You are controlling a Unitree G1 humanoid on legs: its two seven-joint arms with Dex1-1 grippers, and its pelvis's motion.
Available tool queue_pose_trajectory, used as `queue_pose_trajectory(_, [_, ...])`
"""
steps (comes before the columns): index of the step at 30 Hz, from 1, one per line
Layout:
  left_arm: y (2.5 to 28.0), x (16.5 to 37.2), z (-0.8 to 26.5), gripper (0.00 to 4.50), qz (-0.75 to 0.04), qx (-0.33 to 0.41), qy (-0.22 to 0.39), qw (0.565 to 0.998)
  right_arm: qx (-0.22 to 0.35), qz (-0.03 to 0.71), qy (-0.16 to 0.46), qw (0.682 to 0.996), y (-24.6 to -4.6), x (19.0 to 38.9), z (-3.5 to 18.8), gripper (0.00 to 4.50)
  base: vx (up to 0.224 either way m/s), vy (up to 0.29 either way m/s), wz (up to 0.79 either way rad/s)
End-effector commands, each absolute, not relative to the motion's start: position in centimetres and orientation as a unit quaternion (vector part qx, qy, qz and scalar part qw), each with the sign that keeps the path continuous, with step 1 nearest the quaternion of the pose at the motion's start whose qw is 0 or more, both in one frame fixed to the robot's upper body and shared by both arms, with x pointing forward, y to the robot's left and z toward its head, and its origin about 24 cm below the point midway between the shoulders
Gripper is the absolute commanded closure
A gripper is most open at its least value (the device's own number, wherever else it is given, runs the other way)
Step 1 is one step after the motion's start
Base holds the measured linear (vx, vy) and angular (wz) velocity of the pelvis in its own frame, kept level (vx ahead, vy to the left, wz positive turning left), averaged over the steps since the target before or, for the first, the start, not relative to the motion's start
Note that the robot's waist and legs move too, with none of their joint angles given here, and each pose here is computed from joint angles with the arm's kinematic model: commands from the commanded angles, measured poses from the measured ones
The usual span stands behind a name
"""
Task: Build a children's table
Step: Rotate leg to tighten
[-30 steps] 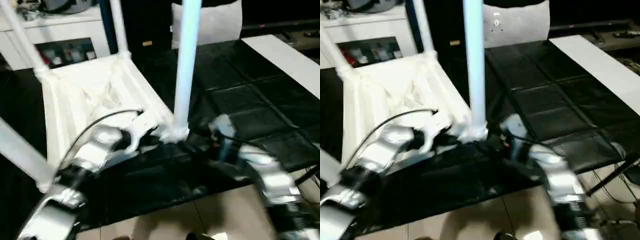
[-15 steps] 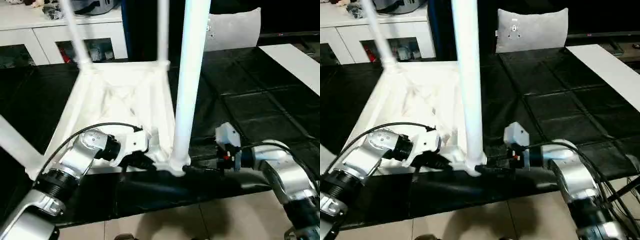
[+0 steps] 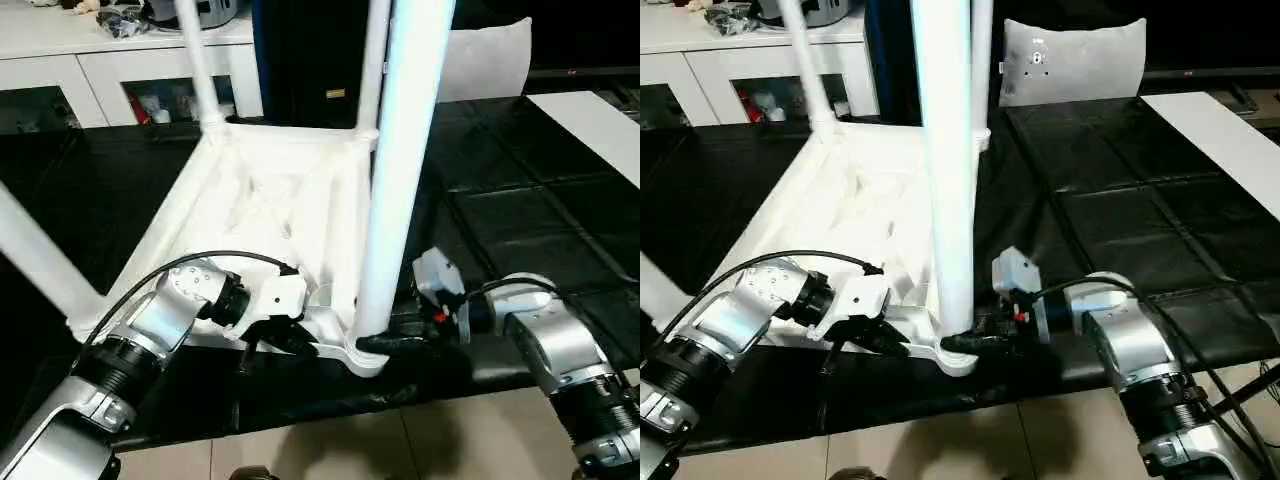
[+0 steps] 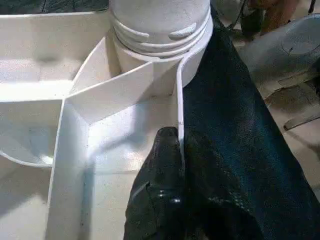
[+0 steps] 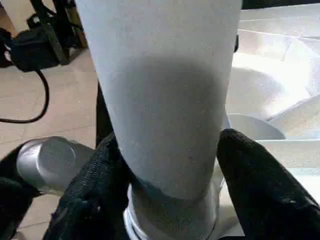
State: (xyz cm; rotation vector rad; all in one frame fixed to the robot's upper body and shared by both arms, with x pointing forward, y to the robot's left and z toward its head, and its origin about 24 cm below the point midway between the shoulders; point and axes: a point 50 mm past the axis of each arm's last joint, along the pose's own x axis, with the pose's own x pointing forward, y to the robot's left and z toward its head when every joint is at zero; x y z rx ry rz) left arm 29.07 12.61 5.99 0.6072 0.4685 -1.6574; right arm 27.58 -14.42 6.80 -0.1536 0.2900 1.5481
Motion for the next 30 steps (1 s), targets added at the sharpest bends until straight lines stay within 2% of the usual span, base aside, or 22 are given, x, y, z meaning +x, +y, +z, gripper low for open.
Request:
queue_pose_trajectory(1, [11.7,28.8,6.2,4.5,-0.741,0.284,0.2,0.574,-0.068,0.705,0.128,0.694,-14.3,27.7,7.2,2.07,0.0,0.0,0.0])
queue_pose_trajectory(2, [11.7,28.8,6.2,4.5,-0.741,0.283,0.201,0.575,-0.066,0.706,0.13,0.693,-14.3,27.7,7.2,2.29,0.0,0.0,0.0])
queue_pose_trajectory(7, [12.0,29.0,6.1,4.5,-0.731,0.278,0.21,0.587,-0.053,0.708,0.14,0.69,-14.2,27.5,7.1,2.48,0.0,0.0,0.0])
queue_pose_trajectory(9, [12.0,29.2,6.0,4.5,-0.717,0.266,0.214,0.608,-0.035,0.701,0.139,0.698,-14.0,27.4,7.0,2.52,0.0,0.0,0.0])
queue_pose_trajectory(12, [11.5,29.9,6.3,4.5,-0.682,0.238,0.213,0.658,-0.022,0.672,0.141,0.726,-12.9,27.4,6.7,2.52,0.0,0.0,0.0])
queue_pose_trajectory(16, [10.5,31.2,6.9,4.5,-0.623,0.209,0.203,0.726,-0.011,0.591,0.145,0.794,-11.1,28.4,5.8,2.53,0.0,0.0,0.0])
queue_pose_trajectory(18, [10.1,31.6,7.0,4.5,-0.606,0.201,0.2,0.743,-0.001,0.566,0.145,0.812,-10.6,28.8,5.6,2.53,0.0,0.0,0.0])
queue_pose_trajectory(20, [9.4,32.2,7.3,4.5,-0.574,0.185,0.196,0.773,0.019,0.504,0.152,0.85,-9.7,29.8,5.4,2.53,0.0,0.0,0.0])
queue_pose_trajectory(22, [8.4,33.2,7.6,4.5,-0.518,0.161,0.194,0.817,0.033,0.41,0.159,0.898,-8.6,31.2,5.1,2.53,0.0,0.0,0.0])
queue_pose_trajectory(24, [8.1,33.4,7.7,4.5,-0.504,0.159,0.193,0.827,0.039,0.383,0.162,0.909,-8.3,31.5,5.0,2.53,0.0,0.0,0.0])
queue_pose_trajectory(25, [7.7,34.1,8.0,4.5,-0.465,0.15,0.182,0.853,0.054,0.331,0.17,0.927,-7.8,32.3,4.7,2.53,0.0,0.0,0.0])
queue_pose_trajectory(27, [7.4,34.4,8.1,4.5,-0.45,0.144,0.176,0.864,0.068,0.314,0.169,0.932,-7.4,32.6,4.7,2.53,0.0,0.0,0.0])
queue_pose_trajectory(28, [7.1,34.6,8.3,4.5,-0.439,0.138,0.168,0.872,0.071,0.316,0.155,0.933,-7.0,32.8,4.9,2.19,0.0,0.0,0.0])
queue_pose_trajectory(30, [7.0,34.6,8.4,4.5,-0.439,0.139,0.164,0.872,0.07,0.315,0.146,0.935,-6.9,32.8,5.0,1.84,0.0,0.0,0.0])
